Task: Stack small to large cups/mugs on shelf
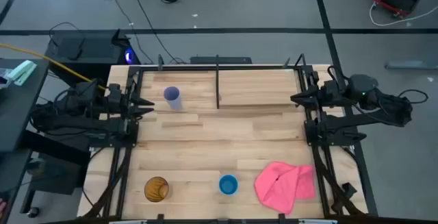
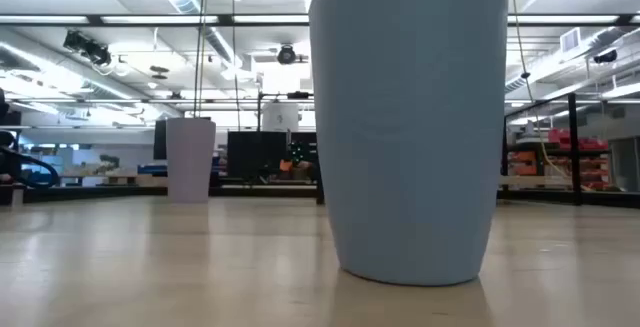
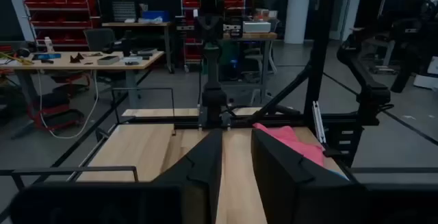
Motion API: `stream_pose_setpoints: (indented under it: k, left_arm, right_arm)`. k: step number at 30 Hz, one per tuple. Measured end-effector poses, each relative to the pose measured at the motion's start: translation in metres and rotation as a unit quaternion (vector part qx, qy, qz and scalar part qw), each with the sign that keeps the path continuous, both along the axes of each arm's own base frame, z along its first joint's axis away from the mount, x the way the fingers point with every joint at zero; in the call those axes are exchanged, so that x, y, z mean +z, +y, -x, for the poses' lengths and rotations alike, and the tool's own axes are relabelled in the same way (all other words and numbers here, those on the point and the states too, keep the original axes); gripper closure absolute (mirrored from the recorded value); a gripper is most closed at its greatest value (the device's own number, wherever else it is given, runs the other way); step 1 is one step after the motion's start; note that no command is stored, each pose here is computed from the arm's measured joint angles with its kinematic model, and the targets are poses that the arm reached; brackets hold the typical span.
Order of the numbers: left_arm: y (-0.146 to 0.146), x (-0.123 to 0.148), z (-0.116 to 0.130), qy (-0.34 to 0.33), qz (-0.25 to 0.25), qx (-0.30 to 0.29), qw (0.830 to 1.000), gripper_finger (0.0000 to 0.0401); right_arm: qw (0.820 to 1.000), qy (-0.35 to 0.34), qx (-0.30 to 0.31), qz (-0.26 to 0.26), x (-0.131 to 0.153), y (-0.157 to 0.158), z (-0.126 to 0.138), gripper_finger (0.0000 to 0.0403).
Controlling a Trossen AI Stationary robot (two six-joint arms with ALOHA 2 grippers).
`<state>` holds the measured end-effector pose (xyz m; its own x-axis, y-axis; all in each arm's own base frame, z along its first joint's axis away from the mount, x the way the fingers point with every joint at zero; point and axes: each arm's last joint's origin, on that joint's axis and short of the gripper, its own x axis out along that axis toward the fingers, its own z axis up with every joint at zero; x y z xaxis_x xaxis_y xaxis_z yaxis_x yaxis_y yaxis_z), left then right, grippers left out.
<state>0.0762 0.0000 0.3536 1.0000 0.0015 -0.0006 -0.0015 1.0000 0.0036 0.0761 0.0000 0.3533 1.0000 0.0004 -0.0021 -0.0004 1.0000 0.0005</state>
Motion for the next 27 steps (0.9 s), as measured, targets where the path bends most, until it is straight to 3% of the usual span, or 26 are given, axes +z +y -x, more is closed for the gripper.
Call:
stream_pose_setpoints:
  k: [27]
  left_arm:
    - [0.0, -0.0001, -0.0001, 0.0, 0.0, 0.0, 1.0, 0.0319]
  right_arm:
    - [1.0, 0.0, 0.0, 0.0, 0.0, 0.0, 0.0, 0.0369]
